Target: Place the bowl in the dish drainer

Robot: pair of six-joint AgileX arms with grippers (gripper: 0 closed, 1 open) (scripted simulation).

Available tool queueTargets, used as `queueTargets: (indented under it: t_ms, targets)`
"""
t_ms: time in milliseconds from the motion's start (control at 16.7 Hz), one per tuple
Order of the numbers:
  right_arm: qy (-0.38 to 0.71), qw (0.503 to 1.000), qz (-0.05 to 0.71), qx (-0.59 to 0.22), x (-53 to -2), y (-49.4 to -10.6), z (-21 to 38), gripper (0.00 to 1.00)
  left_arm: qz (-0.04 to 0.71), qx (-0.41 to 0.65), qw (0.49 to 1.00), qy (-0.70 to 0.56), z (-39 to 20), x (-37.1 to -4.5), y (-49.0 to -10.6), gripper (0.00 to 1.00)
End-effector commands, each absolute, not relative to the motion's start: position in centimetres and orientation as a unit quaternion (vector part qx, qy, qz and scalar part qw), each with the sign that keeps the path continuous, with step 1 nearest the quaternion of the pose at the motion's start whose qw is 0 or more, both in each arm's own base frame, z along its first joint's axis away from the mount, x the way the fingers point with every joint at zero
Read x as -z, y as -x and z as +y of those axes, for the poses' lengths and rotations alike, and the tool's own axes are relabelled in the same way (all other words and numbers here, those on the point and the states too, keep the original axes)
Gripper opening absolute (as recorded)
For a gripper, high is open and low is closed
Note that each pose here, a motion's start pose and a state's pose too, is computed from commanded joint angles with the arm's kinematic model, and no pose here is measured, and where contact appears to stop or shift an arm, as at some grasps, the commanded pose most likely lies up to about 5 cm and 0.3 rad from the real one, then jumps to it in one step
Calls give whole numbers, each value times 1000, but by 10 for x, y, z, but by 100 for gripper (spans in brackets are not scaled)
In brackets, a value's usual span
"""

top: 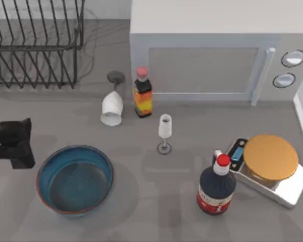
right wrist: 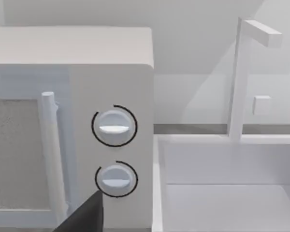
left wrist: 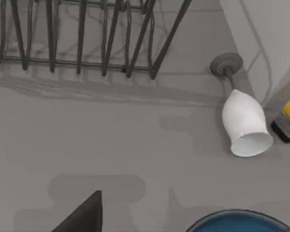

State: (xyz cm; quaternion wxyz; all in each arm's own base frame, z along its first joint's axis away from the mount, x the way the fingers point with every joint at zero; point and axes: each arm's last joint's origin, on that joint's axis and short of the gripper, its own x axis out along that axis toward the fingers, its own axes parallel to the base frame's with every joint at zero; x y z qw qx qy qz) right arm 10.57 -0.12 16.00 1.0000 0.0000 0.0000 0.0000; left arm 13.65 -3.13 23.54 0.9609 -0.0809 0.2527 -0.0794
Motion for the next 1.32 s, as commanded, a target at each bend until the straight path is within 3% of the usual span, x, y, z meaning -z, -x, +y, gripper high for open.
queueTargets:
  t_ms: [360,600,900,1320]
  targets:
    - [0,1000,0,0,-160,-106,-1,100,521,76,847,71,-95,-254,-208,100]
    - [0,1000,0,0,-160,-106,-1,100,634,46,771,36,-148,-245,-242,100]
    - [0,1000,0,0,-160,-106,-1,100,699,13,715,-1,-196,-231,-262,100]
    - [0,1000,0,0,-160,-106,-1,100,706,7,708,-5,-203,-228,-265,100]
